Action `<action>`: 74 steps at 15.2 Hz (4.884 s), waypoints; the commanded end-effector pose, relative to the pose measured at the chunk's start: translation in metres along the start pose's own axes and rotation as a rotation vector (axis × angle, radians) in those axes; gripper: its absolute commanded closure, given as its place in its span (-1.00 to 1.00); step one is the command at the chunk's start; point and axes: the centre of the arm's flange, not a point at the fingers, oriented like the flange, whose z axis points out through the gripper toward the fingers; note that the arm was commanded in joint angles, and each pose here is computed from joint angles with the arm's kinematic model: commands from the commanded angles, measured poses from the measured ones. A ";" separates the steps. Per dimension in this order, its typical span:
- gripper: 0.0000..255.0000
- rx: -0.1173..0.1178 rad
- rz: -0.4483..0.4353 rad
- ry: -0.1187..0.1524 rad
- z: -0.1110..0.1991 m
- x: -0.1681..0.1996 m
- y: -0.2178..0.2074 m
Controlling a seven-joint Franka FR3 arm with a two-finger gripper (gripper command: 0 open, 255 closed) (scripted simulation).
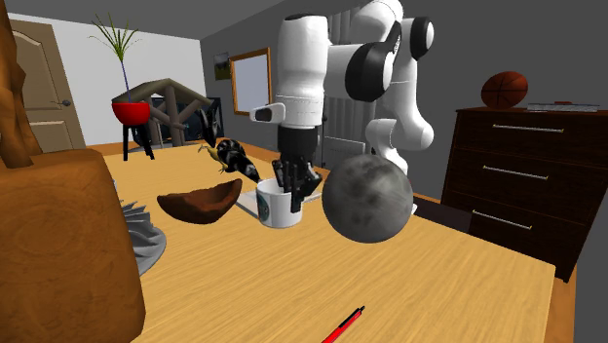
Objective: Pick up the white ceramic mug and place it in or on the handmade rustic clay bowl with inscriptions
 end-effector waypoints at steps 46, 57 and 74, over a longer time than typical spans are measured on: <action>1.00 0.000 0.000 0.000 -0.091 0.112 0.202; 1.00 0.000 0.000 0.000 -0.038 0.109 0.199; -1.00 0.000 0.000 0.000 -0.088 0.109 0.199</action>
